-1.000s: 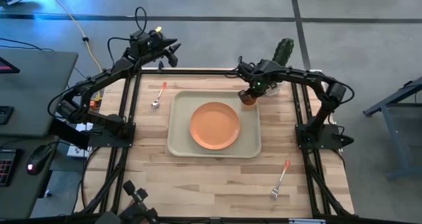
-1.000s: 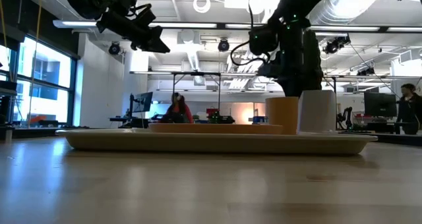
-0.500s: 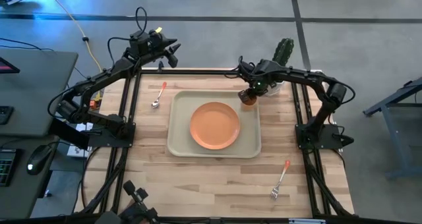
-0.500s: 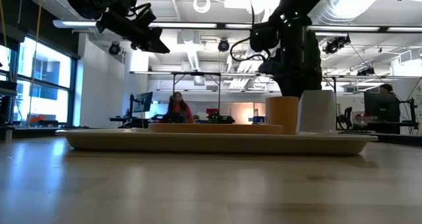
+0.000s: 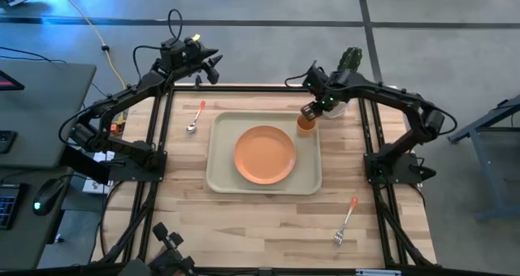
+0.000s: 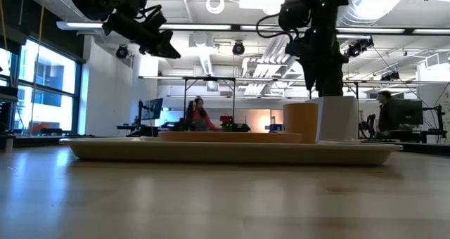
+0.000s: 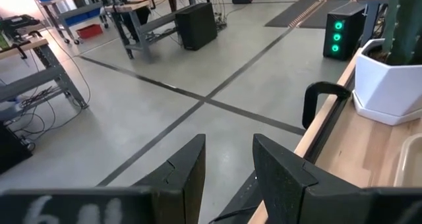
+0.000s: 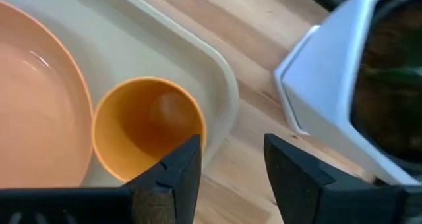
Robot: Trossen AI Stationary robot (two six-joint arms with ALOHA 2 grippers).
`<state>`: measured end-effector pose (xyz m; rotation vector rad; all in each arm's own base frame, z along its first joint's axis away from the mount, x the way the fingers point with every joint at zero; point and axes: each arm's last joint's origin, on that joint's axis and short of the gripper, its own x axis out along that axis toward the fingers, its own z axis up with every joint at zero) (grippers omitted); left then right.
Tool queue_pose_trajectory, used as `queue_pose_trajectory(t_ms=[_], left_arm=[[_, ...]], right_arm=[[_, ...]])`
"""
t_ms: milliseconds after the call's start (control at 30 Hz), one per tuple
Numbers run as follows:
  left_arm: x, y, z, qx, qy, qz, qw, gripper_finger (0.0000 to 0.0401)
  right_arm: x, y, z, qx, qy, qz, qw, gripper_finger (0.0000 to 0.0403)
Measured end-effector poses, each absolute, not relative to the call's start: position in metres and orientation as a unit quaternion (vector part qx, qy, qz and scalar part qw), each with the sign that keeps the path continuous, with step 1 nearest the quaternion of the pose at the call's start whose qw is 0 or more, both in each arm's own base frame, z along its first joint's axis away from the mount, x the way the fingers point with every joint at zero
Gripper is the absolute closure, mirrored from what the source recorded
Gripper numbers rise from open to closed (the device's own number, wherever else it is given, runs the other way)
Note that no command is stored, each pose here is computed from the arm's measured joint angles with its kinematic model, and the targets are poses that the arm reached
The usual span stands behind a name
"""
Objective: Pick and place plate/cup/fork/spoon on tray
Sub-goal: Put the orange fork on the brown tray on the left side of the orange plate
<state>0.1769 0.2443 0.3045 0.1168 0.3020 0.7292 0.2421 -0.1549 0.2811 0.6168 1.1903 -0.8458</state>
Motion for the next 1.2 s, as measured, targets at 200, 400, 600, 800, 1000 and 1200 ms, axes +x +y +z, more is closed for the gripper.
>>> queue_pose_trajectory(t_ms=[200,400,600,800,1000,1200], left_arm=[[0.178,0.244,0.303,0.027,0.140,0.357,0.923,0.0284],[0.186,0.230,0.308,-0.032,0.117,0.342,0.932,0.0284],[0.207,0.188,0.323,-0.057,0.096,0.275,0.955,0.0284],[0.231,0.147,0.330,-0.083,0.078,0.227,0.967,0.0284],[0.253,0.106,0.329,-0.139,0.076,0.193,0.968,0.0284],[0.266,0.063,0.325,-0.166,0.094,0.164,0.968,0.0284]], right_arm=[[0.233,-0.133,0.293,0.249,0.560,-0.377,0.694,0.0247],[0.222,-0.098,0.299,0.194,0.633,-0.345,0.665,0.0247],[0.213,-0.062,0.307,0.136,0.686,-0.282,0.657,0.0247],[0.206,-0.026,0.318,0.115,0.687,-0.222,0.682,0.0247],[0.203,0.010,0.322,0.078,0.683,-0.181,0.703,0.0247],[0.202,0.046,0.321,0.031,0.677,-0.132,0.724,0.0247]])
